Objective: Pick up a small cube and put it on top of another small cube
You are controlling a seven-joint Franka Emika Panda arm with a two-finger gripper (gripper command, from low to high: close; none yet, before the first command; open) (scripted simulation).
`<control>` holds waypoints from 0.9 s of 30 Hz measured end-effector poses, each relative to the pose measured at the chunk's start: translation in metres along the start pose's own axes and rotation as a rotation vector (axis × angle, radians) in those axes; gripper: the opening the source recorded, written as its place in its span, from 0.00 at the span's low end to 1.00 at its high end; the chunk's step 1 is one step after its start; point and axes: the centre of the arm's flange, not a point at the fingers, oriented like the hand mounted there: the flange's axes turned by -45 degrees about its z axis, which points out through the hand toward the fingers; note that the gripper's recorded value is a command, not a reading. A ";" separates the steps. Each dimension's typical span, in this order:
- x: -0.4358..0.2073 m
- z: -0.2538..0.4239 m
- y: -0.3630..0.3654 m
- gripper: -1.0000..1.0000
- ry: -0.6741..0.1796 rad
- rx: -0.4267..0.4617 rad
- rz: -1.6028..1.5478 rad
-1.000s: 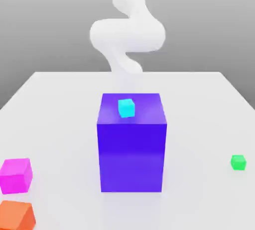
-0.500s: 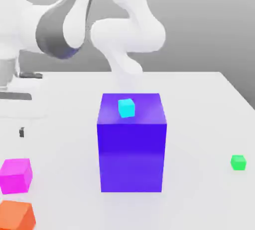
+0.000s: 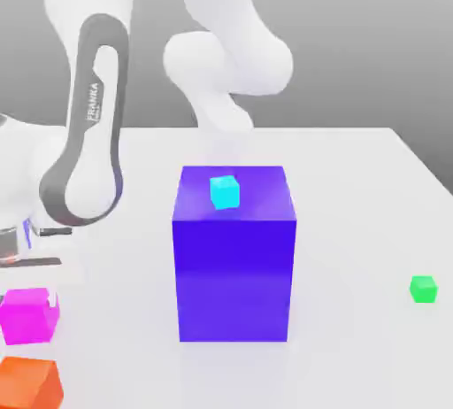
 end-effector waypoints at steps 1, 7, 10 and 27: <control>0.000 -0.008 0.000 0.00 0.000 0.000 0.000; 0.034 -0.060 -0.040 0.00 0.004 0.009 -0.045; 0.078 -0.065 -0.109 0.00 0.007 0.019 -0.118; 0.009 -0.092 -0.632 0.00 -0.003 0.009 -0.689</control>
